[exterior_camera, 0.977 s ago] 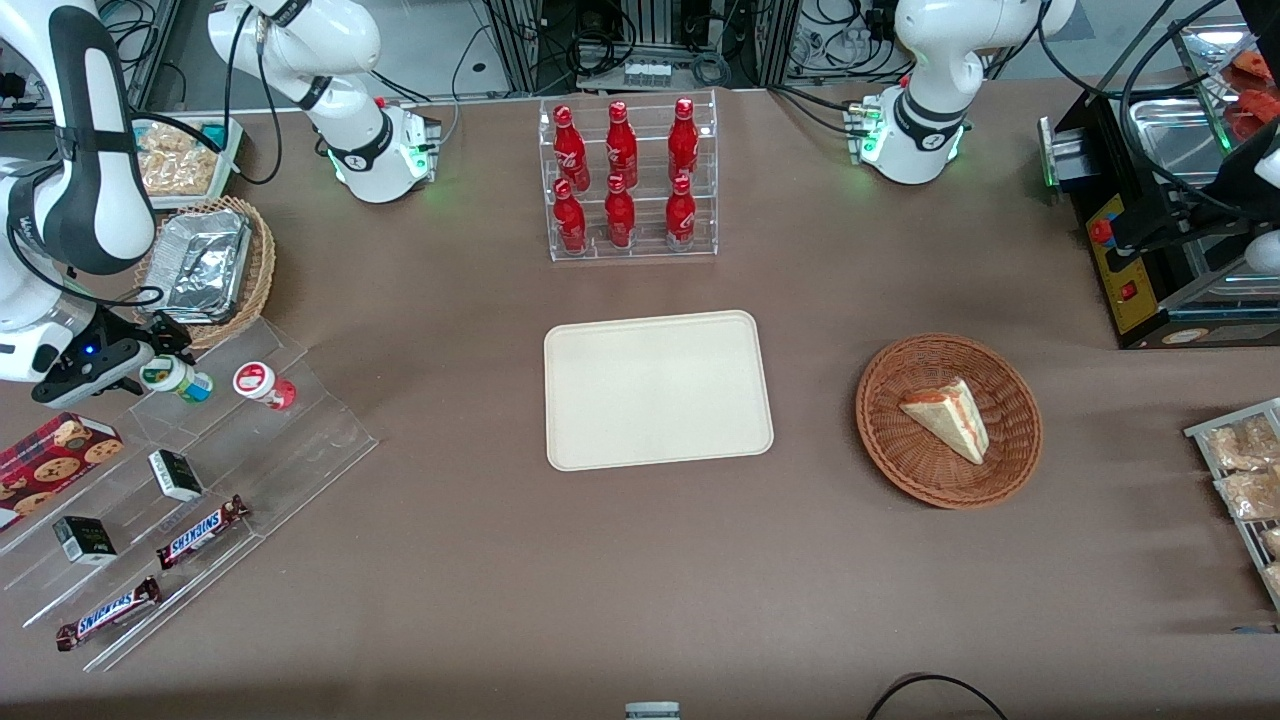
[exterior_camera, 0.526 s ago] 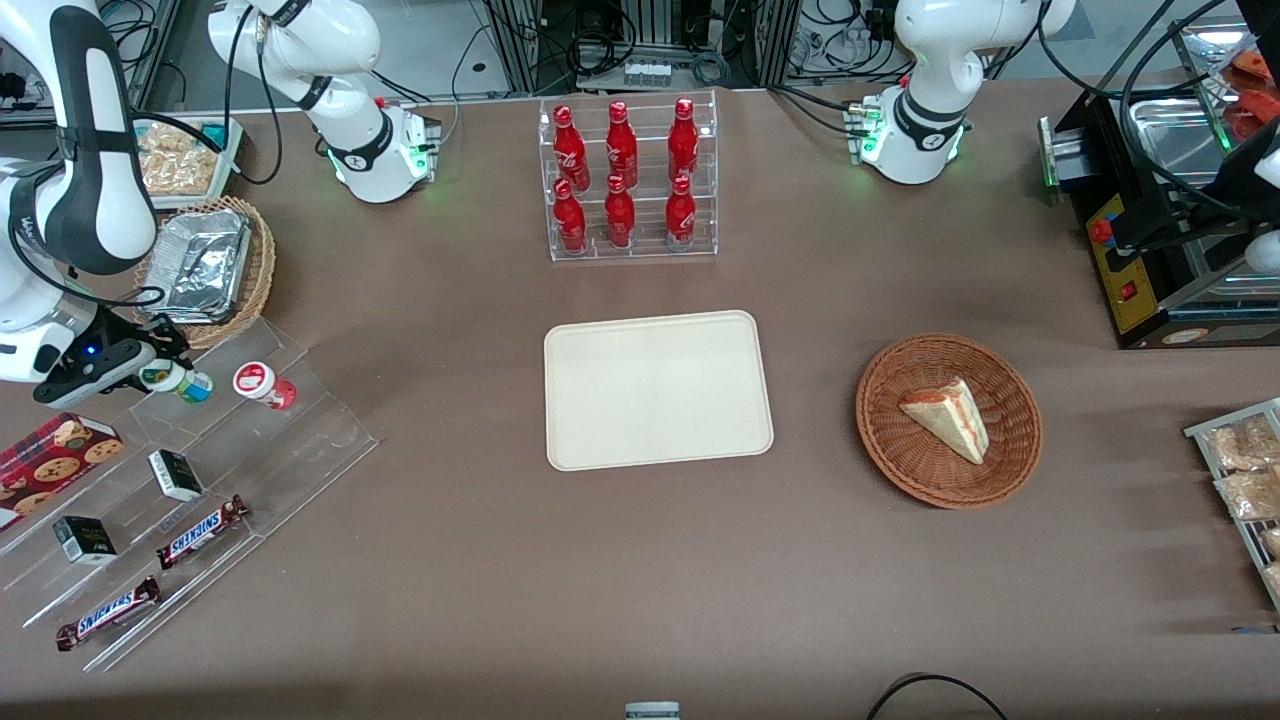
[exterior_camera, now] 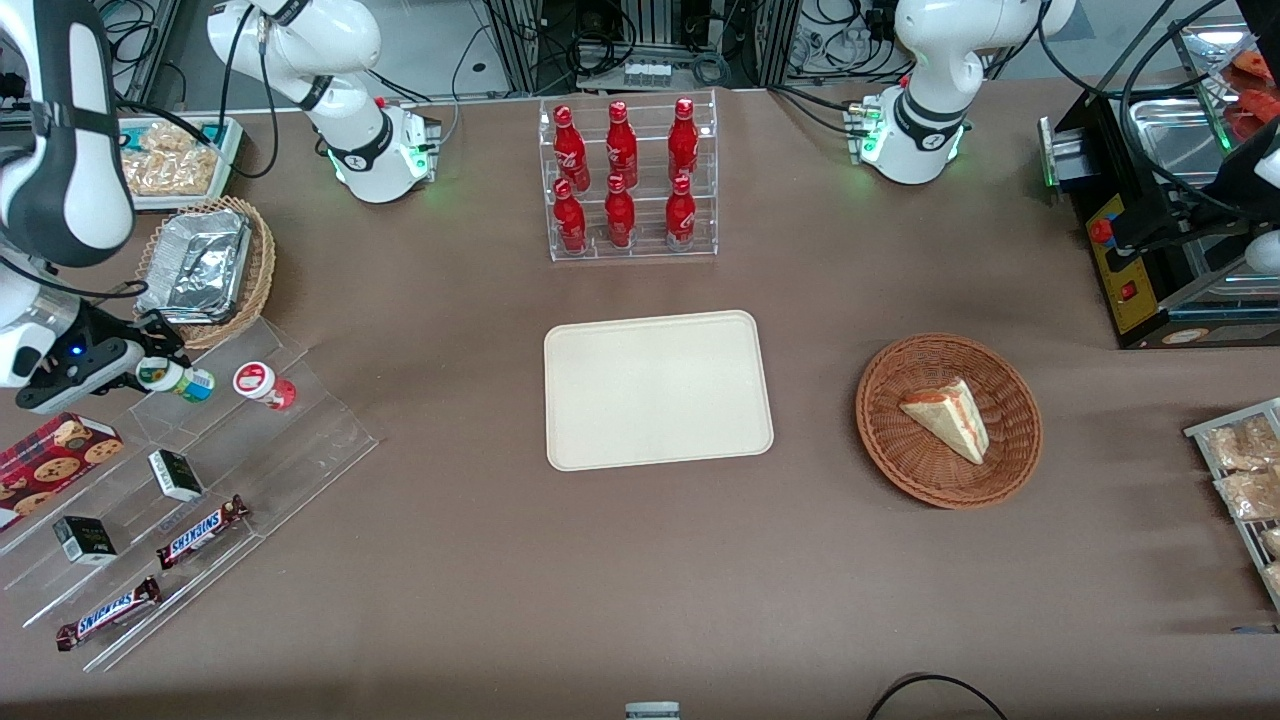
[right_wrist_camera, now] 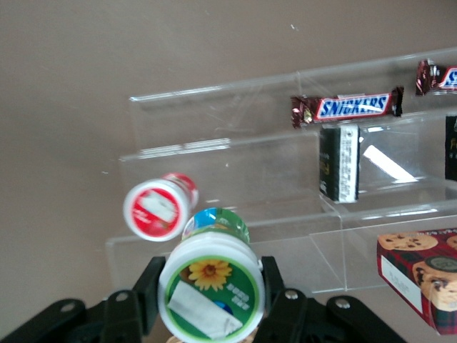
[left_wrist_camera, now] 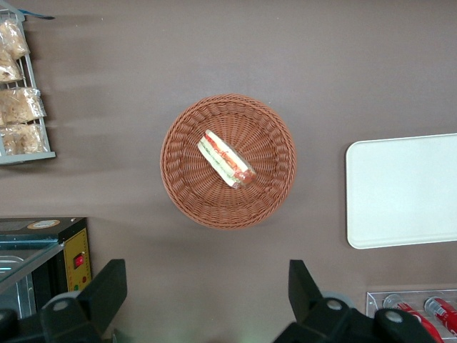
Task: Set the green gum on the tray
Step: 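Lift the gum jar and carry it over the cream tray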
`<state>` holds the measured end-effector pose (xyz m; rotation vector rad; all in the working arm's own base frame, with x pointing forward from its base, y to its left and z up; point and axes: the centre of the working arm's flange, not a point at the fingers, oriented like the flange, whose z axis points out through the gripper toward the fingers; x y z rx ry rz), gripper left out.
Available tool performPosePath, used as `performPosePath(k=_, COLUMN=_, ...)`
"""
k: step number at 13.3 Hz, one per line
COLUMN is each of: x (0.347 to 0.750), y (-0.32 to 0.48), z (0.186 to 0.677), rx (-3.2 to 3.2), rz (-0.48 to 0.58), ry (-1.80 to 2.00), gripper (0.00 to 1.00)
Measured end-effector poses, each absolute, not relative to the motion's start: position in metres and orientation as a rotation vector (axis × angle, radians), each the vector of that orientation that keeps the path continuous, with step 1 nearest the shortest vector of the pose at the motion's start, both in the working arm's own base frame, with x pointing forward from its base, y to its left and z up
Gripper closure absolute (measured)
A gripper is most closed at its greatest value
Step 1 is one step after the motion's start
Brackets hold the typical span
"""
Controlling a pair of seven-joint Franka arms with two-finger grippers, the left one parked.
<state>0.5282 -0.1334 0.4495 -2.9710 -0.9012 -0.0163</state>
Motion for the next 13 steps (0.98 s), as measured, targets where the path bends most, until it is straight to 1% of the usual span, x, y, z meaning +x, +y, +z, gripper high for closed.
performPosePath(k=3, x=0.54, y=-0.08, z=0.501, rx=-2.971, rz=0.036, ry=-0.825, gripper=0.41)
performPosePath(k=6, x=0.546, y=-0.006, z=0.53, rx=-3.004, rz=0.064, ry=-0.693, gripper=0.41)
performPosePath(k=9, x=0.54, y=0.086, z=0.535, rx=-3.044, rz=0.086, ry=-0.545, gripper=0.41)
performPosePath(k=11, x=0.528, y=0.154, z=0.531, rx=-3.073, rz=0.106, ry=-0.439, gripper=0.41)
performPosePath(k=13, x=0.515, y=0.219, z=0.526, rx=-3.101, rz=0.098, ry=-0.337, gripper=0.41)
